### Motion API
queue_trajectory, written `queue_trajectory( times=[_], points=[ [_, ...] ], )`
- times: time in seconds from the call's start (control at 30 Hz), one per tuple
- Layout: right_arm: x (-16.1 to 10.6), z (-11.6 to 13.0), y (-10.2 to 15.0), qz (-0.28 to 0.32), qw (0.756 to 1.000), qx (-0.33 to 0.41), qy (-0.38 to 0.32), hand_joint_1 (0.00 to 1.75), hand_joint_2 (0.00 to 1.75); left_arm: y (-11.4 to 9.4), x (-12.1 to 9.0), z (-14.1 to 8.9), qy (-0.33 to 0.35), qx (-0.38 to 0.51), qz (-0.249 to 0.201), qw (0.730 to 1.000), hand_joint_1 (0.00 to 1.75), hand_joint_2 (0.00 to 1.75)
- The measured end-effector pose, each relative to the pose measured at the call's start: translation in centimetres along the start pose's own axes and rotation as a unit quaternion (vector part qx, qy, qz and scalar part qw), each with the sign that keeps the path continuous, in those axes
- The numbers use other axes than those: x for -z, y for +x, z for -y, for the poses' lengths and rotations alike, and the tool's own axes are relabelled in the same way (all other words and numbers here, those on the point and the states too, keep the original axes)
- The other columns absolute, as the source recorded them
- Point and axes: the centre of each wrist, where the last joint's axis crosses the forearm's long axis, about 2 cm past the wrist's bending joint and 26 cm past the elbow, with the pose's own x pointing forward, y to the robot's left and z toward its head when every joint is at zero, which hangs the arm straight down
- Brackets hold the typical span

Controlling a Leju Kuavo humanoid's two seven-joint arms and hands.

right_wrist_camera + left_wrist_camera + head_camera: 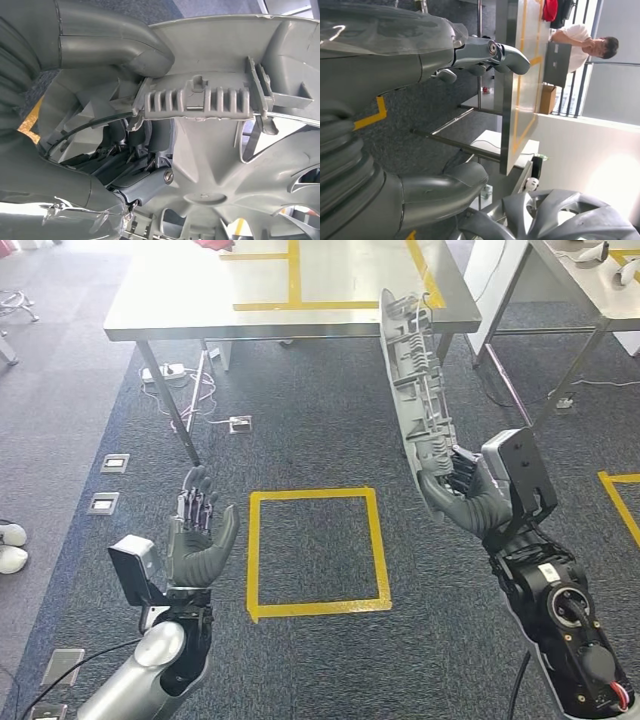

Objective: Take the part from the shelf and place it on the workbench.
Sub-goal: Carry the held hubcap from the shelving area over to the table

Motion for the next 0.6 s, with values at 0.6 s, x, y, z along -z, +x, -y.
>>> queue_trajectory(
  times=[0.6],
  points=[
    [-0.08, -0.07, 0.03, -0.002, 1.000, 0.000, 0.001, 1.75, 1.75, 0.02, -0.28, -0.03, -0.002, -0.003, -0.006, 1.000, 0.00, 1.75]
  ],
)
